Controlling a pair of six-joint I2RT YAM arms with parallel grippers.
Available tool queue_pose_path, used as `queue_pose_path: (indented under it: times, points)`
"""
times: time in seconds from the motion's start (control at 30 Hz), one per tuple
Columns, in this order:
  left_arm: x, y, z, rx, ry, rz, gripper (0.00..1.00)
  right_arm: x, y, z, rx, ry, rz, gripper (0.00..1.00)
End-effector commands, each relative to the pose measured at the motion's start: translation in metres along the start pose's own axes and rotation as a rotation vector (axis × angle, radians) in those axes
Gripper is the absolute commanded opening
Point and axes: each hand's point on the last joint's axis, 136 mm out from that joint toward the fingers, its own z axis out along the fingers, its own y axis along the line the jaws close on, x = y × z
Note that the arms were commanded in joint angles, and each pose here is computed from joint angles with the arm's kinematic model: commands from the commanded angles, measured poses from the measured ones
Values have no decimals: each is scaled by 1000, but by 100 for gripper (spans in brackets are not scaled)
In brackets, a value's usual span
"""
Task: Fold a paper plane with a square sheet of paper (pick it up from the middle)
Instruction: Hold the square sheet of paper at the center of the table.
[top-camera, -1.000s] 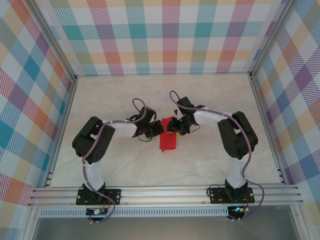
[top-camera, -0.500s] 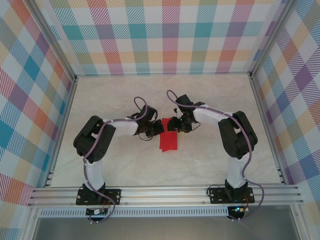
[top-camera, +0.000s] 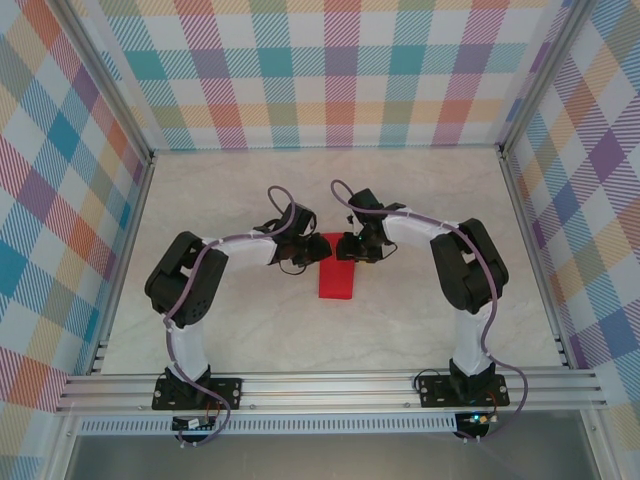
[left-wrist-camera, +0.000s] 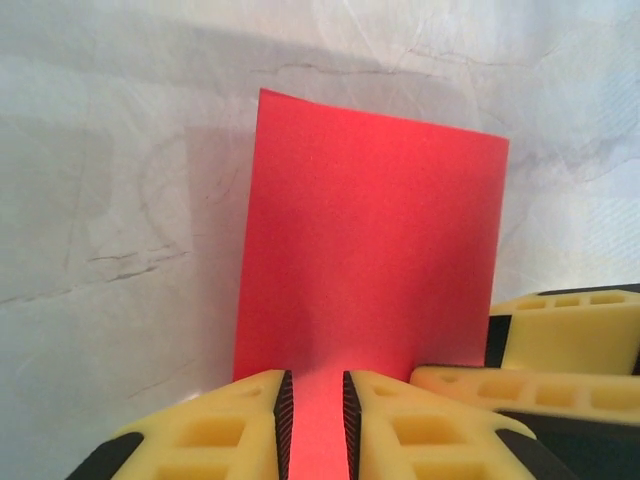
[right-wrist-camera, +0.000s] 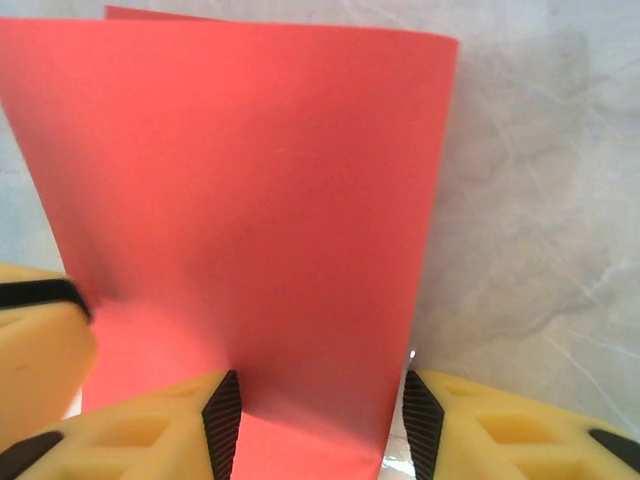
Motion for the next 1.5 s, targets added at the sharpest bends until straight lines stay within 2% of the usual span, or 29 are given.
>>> queue_pose_path:
  times: [0.0,0.63,0.8,1.47]
  points:
    - [3,-6,-16,2,-35,6,25,-7,-4,-3,4,-54,48,48]
    - [-6,-14,-35,26,-103,-10,29,3,-33,6,149,-15,84,41]
    - [-3,-13,-31,28,-90,-12,29,5,-38,10,172,-1,88,37]
    - [1,-15,-13,49,-38,-14,29,19,-60,26,281,84,128,37]
